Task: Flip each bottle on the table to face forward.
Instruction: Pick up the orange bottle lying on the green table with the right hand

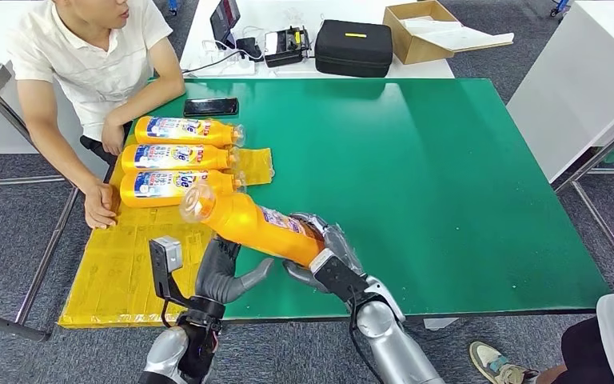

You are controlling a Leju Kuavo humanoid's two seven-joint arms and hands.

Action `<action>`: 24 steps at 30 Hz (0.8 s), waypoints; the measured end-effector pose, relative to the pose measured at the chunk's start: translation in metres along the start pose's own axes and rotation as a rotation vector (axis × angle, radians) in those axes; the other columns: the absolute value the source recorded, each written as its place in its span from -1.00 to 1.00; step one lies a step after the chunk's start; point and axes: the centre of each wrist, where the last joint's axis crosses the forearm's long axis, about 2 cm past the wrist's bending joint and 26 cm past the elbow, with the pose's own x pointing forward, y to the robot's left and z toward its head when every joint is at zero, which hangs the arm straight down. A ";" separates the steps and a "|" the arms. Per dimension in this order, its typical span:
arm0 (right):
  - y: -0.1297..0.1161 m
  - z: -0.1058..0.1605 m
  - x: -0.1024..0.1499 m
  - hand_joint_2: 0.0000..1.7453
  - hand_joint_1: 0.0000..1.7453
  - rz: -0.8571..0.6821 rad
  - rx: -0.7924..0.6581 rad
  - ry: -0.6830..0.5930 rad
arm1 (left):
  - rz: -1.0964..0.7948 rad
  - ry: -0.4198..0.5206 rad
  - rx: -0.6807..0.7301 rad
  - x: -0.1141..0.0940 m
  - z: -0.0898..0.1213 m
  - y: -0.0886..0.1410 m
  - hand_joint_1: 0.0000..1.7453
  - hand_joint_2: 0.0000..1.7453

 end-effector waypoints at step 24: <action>0.024 0.000 0.000 1.00 1.00 0.010 0.058 -0.003 | 0.234 -0.040 -0.055 0.013 -0.005 -0.013 1.00 1.00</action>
